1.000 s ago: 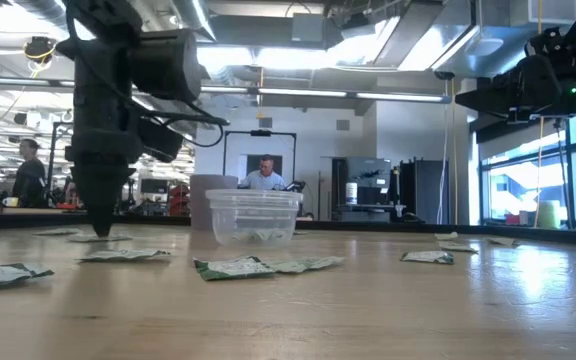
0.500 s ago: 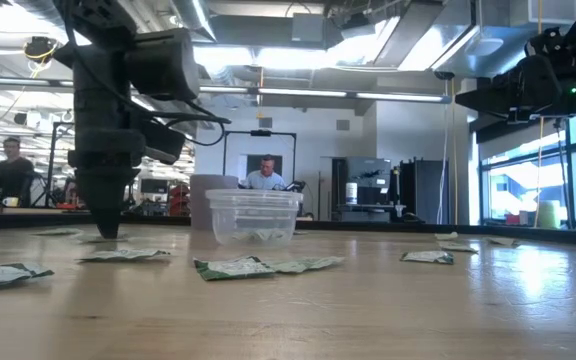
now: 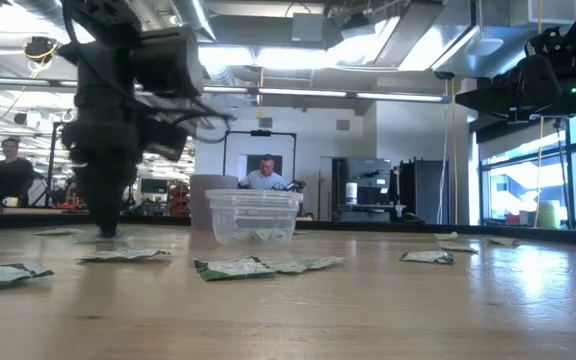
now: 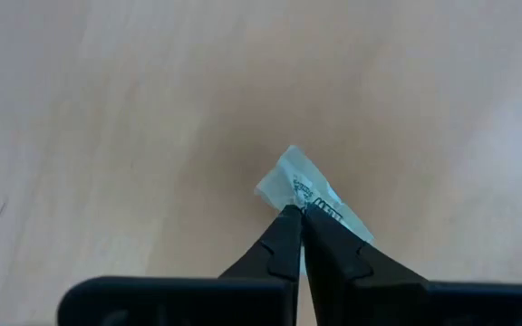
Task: Pick and place Stevia / Truvia into bins
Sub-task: Put the stevia packet into the transparent container
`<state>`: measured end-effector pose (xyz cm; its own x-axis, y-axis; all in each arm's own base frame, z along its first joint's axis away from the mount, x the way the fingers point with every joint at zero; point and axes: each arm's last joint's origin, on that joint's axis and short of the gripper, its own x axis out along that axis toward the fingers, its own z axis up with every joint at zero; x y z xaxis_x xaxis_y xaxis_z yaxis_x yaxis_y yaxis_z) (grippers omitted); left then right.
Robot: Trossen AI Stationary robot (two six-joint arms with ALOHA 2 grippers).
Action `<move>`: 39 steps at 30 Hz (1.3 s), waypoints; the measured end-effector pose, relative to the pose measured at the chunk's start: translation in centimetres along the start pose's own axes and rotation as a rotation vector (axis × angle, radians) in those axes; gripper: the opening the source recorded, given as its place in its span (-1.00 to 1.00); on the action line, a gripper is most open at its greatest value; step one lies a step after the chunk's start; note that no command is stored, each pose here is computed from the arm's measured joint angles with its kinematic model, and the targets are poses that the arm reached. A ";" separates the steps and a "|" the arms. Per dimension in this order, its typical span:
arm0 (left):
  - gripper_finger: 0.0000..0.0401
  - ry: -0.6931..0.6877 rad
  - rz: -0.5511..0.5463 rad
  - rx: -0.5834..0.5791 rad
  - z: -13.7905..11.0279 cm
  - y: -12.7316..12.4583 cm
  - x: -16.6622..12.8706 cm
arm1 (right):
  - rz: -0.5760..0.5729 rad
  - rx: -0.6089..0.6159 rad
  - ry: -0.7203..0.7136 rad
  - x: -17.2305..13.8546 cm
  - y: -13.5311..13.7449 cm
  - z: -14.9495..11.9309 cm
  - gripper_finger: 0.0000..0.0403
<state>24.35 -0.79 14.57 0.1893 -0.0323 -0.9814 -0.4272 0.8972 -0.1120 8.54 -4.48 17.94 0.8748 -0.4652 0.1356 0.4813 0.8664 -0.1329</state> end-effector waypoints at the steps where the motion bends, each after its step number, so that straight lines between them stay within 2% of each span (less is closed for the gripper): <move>1: -0.98 -0.013 -0.019 0.017 0.3 -0.2 -0.3 | 0.000 0.000 0.000 0.0 0.0 0.0 -0.87; 6: -0.96 -0.042 -0.072 0.122 1.5 -1.0 -1.4 | 0.000 0.000 0.000 0.0 0.0 0.0 -0.87; 11: -0.98 -0.127 -0.132 0.259 3.3 -2.1 -3.5 | 0.000 0.000 0.000 0.0 0.0 0.0 -0.87; 16: -0.95 -0.339 -0.050 0.435 5.8 -3.1 -5.9 | 0.000 -0.002 0.000 0.0 0.0 0.0 -0.87; 19: -0.95 -0.484 -0.027 0.488 7.2 -3.5 -6.8 | 0.000 -0.002 0.000 0.0 0.0 0.0 -0.87; 22: -0.96 -0.551 -0.045 0.523 8.0 -3.4 -7.1 | 0.000 -0.002 -0.001 0.0 0.0 0.0 -0.87; 28: -0.96 -0.506 -0.028 0.520 8.6 -2.8 -5.7 | 0.000 -0.002 -0.001 0.0 0.0 0.0 -0.87; 34: -0.95 -0.444 -0.085 0.531 9.0 -2.8 -3.7 | 0.000 -0.002 -0.001 0.0 0.0 0.0 -0.87; 39: -0.96 -0.402 -0.077 0.530 9.1 -2.8 -2.5 | 0.000 -0.002 -0.001 0.0 0.0 0.0 -0.87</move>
<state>33.13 0.82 18.74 0.5605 -0.0302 -0.8276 0.0734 0.9972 0.0133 8.54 -4.48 17.95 0.8746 -0.4651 0.1367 0.4816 0.8660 -0.1348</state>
